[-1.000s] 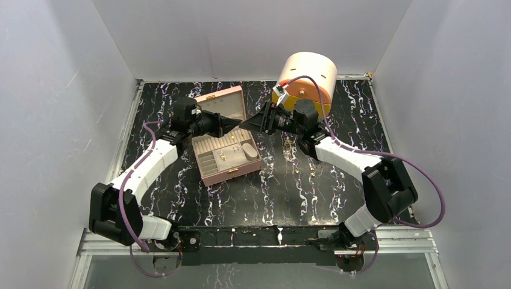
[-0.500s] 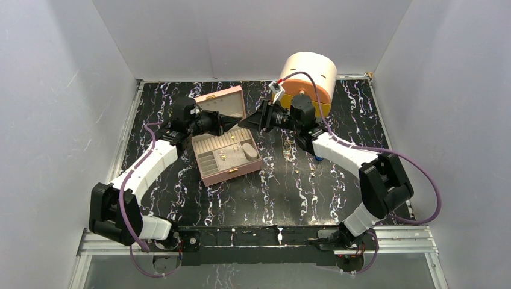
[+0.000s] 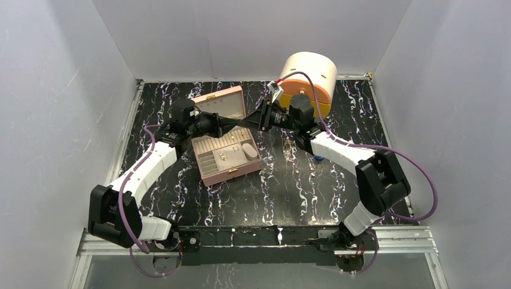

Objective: Organize the mixed jewelry
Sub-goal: Pick up the jewelry from the jewelry box.

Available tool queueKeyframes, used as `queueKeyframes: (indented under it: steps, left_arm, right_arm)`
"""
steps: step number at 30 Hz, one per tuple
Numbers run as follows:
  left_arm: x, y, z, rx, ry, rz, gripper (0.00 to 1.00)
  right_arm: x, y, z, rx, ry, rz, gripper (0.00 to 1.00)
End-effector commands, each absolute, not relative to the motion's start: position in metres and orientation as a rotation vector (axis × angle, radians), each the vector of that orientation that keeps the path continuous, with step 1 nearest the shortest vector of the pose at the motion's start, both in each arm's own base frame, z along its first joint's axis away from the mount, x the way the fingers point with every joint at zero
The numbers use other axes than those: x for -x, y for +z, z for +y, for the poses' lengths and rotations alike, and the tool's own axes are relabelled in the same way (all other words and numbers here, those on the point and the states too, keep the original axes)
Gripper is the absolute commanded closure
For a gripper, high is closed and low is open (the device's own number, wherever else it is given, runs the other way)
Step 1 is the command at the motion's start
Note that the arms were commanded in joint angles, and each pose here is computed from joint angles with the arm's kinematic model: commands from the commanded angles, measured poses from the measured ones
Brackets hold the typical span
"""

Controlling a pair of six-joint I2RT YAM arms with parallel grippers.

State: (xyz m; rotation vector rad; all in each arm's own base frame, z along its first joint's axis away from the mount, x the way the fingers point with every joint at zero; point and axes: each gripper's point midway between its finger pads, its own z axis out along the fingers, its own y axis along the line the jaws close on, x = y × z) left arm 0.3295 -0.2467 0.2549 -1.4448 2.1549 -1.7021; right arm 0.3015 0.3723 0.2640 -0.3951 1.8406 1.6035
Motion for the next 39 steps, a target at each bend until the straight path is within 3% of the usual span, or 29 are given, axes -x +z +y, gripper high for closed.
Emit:
queueKeyframes:
  steps: [1,4,11,20,26,33,39]
  left_arm:
    - [-0.319,0.264,-0.242,1.434,-1.722,2.157,1.00]
    - [-0.318,0.262,-0.242,1.438,-1.715,2.161,1.00]
    - [-0.319,0.262,-0.241,1.436,-1.710,2.160,1.00]
    - [-0.323,0.265,-0.242,1.425,-1.713,2.158,1.00]
    - [-0.324,0.262,-0.242,1.428,-1.709,2.160,1.00]
    - [-0.325,0.262,-0.242,1.428,-1.712,2.157,1.00]
    - [-0.325,0.261,-0.242,1.431,-1.709,2.162,1.00]
  right_arm:
    - [-0.302,0.303,0.373,0.439,1.616,1.697,0.47]
    - [-0.303,0.304,0.372,0.433,1.609,1.694,0.47]
    - [-0.301,0.301,0.372,0.444,1.618,1.695,0.64]
    - [-0.297,0.294,0.374,0.472,1.635,1.721,0.57]
    - [-0.300,0.291,0.378,0.483,1.638,1.745,0.67]
    - [-0.300,0.290,0.378,0.495,1.633,1.745,0.68]
    - [-0.306,0.294,0.379,0.478,1.615,1.746,0.78]
